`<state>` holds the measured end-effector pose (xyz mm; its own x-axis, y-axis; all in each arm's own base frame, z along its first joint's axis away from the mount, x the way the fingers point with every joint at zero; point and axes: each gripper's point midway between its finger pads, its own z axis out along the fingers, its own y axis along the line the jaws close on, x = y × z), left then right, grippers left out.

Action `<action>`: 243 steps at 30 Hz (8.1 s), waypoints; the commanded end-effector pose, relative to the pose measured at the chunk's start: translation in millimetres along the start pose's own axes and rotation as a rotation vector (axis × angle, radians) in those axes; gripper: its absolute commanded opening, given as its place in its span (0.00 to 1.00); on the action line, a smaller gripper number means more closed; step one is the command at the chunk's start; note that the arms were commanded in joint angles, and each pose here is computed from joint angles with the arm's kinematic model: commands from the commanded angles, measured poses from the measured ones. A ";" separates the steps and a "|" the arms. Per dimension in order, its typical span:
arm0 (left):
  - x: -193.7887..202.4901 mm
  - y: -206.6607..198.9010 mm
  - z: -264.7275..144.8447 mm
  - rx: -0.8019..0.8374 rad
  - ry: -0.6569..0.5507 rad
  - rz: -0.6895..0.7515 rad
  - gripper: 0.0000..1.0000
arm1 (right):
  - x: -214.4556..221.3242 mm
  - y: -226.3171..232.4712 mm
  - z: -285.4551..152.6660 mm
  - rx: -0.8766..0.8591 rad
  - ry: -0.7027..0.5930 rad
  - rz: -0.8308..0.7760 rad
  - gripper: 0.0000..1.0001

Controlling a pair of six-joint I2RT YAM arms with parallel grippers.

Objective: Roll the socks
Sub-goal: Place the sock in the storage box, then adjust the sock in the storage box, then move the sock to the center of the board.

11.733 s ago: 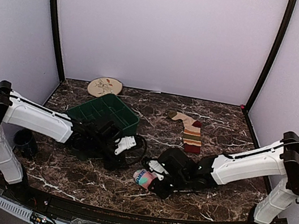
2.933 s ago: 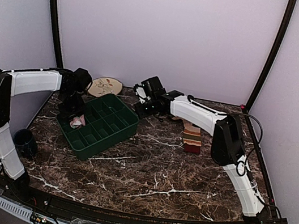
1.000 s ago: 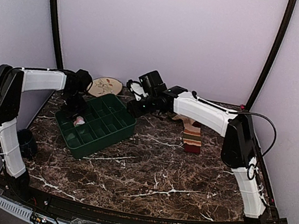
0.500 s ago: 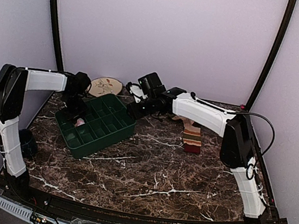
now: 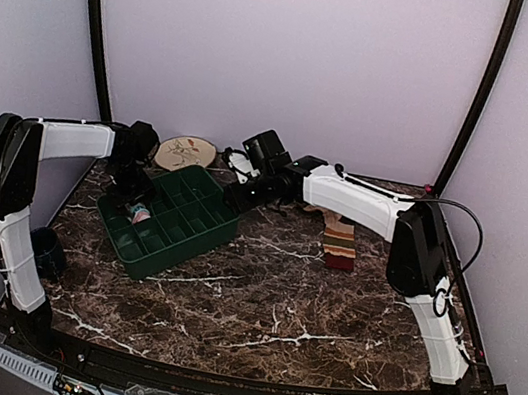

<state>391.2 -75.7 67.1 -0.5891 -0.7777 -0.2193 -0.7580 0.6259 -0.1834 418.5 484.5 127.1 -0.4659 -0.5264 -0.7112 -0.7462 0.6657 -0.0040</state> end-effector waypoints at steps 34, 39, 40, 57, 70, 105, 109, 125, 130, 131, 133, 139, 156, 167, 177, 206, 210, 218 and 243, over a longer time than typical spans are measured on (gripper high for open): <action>-0.6 -29.7 -39.0 0.173 -0.016 0.047 0.29 | -16.5 4.3 -10.0 0.046 -0.033 -0.020 0.56; 6.5 -24.4 -24.8 0.139 0.013 0.053 0.27 | -13.6 3.6 -7.2 0.049 -0.024 -0.024 0.56; 7.6 -23.0 -21.2 0.131 0.017 0.054 0.27 | -13.1 3.1 -6.9 0.050 -0.023 -0.025 0.55; 11.7 -20.5 -10.8 0.122 0.023 0.048 0.28 | -7.0 -2.8 0.8 0.051 -0.003 -0.032 0.56; -3.1 -36.3 -55.0 0.159 -0.041 0.069 0.29 | -9.6 -3.5 0.1 0.051 -0.007 -0.031 0.55; 19.4 18.2 -16.1 0.048 0.010 0.049 0.19 | -3.3 -1.6 2.7 0.036 0.005 -0.028 0.56; 23.6 18.0 -9.4 0.044 0.032 0.051 0.19 | -2.6 -3.8 2.9 0.040 0.007 -0.026 0.56; 8.1 0.2 -30.6 0.086 -0.015 0.068 0.19 | -16.6 -7.0 -3.4 0.055 -0.022 -0.025 0.56; -15.7 -23.2 -64.8 0.148 -0.095 0.085 0.21 | -29.2 -9.6 -10.1 0.068 -0.052 -0.023 0.56; -18.9 -25.9 -69.0 0.153 -0.104 0.091 0.22 | -31.1 -10.4 -11.3 0.071 -0.057 -0.022 0.56; -23.9 -30.2 -78.2 0.163 -0.120 0.097 0.22 | -34.1 -12.0 -13.9 0.080 -0.062 -0.020 0.56; -14.3 -43.2 -90.3 0.265 -0.109 0.143 0.22 | -40.0 -44.5 -32.9 0.189 -0.077 0.034 0.58; 95.6 -54.0 -119.2 0.597 -0.145 0.728 0.28 | 75.5 -176.5 -109.6 0.494 0.181 0.213 0.71; 183.1 -72.2 -112.6 0.576 -0.139 1.162 0.32 | 176.3 -179.2 -114.6 0.523 0.397 0.276 0.74; 231.5 -82.1 -83.2 0.543 -0.073 1.353 0.32 | 216.8 -188.6 -112.4 0.504 0.484 0.355 0.72; 250.7 -75.7 -144.0 0.836 -0.146 1.326 0.99 | 282.3 -42.2 -102.9 0.348 0.586 0.525 0.69; 245.1 -58.2 -195.2 1.047 -0.224 1.278 0.99 | 272.2 1.3 -94.0 0.300 0.561 0.517 0.69; 257.3 -18.0 -227.5 1.225 -0.181 1.265 0.99 | 245.2 87.0 -68.5 0.160 0.522 0.503 0.69; 183.2 6.8 -203.7 0.814 -0.424 0.941 0.99 | 178.5 111.8 -116.5 0.081 0.298 -0.094 0.75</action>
<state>210.3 -246.5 209.4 -0.5496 0.0413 -0.8344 0.4977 0.8183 -0.2874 197.0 383.8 72.6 -0.6626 -0.6297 -0.4055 -0.6541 0.7502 -0.0963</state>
